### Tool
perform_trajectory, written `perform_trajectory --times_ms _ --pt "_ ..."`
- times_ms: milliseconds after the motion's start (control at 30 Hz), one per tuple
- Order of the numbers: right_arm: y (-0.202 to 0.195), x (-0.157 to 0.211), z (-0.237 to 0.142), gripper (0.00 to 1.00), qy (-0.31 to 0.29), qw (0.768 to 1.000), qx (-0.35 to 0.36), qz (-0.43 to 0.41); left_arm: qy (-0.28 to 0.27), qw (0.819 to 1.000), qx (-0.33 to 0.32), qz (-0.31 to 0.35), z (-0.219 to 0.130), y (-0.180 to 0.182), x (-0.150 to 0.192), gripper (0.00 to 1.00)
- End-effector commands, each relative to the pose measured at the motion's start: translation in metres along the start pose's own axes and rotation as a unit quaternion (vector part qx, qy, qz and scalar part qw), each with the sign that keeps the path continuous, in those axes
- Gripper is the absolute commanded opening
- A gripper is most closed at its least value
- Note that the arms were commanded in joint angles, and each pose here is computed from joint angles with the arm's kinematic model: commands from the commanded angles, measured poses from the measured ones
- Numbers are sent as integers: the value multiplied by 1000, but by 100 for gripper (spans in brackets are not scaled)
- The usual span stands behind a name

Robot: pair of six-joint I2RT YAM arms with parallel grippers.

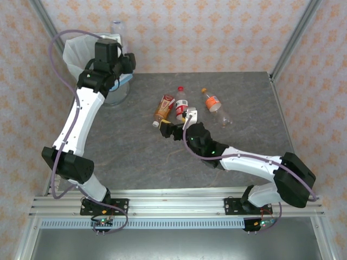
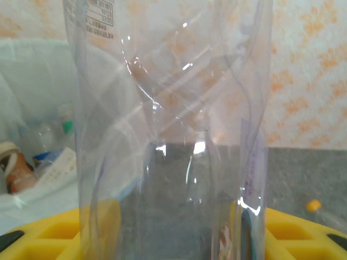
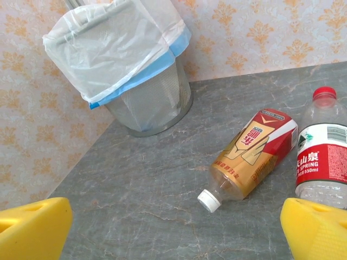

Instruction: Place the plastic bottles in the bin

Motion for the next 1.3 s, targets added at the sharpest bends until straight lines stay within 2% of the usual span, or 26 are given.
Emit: perform_trajectory --times_ms 0,433,467,767,1100,1267 --pt "0 -10 -7 99 -19 1000 -2 12 5 1000 -23 11 8 14 -9 45" --pt "-8 -12 -20 99 -32 999 11 27 -39 992 -122 13 49 69 -39 44" --pt "-9 -12 -20 99 -33 999 12 28 -29 991 -127 12 65 71 -33 44" --pt "-10 -12 -21 99 -35 999 13 33 -42 981 -177 -62 109 95 -36 45" --pt "-11 -11 -23 99 -34 999 12 39 -63 965 -186 -171 160 98 -17 46" --pt "-14 -10 -26 99 -36 998 16 42 -58 963 -171 -202 174 96 -11 56"
Point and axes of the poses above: each hand's point on the last joint's axis, 136 mm out from that joint toward the fingers, its own z axis out along the fingers, its own y axis along the line the jaws close on, x = y × z, the point moved 7 cm from there along -z, back along the fingers, and after that the axes turned 11 degrees about z, right-handed, at the moved point
